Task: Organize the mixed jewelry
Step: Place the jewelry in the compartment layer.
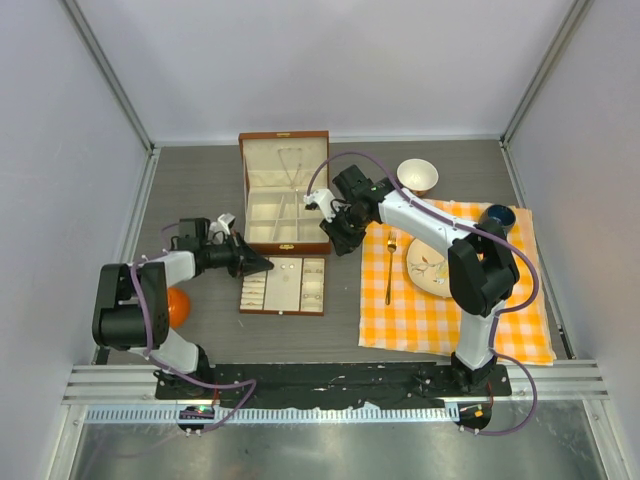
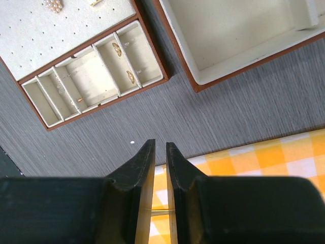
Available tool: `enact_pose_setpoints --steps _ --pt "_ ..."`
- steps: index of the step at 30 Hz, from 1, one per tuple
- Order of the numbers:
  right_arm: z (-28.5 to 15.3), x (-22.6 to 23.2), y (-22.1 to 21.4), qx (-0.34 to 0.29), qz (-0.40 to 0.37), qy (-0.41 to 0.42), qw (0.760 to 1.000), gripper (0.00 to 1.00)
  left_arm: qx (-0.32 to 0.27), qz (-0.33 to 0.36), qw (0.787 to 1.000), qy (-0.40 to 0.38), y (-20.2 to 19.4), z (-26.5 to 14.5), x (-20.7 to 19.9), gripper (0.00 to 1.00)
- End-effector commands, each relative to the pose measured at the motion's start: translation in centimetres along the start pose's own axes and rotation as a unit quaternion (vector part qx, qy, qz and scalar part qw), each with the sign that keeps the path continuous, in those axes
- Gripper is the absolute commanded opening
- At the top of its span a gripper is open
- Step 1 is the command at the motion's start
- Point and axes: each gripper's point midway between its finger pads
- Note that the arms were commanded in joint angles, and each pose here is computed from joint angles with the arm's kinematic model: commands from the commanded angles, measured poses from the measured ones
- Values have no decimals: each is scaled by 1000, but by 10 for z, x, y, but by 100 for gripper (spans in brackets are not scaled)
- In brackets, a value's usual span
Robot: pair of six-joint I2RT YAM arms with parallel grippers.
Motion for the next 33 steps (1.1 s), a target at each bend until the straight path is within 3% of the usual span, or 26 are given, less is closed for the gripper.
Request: enact_pose_setpoints --steps 1,7,33 --pt "-6 -3 12 -20 -14 -8 1000 20 -1 -1 1000 1 6 8 4 0" --pt "-2 -3 9 -15 -12 -6 1000 20 9 -21 1000 12 7 14 18 0" --pt "2 -2 7 -10 -17 -2 1000 20 25 2 999 30 -7 27 22 0"
Point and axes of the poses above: each gripper's point midway between its finger pads, its own z axis out along the fingers, its own x axis along the line the jaws close on, y = z × x, and after that the axes turned 10 degrees about -z, right-handed
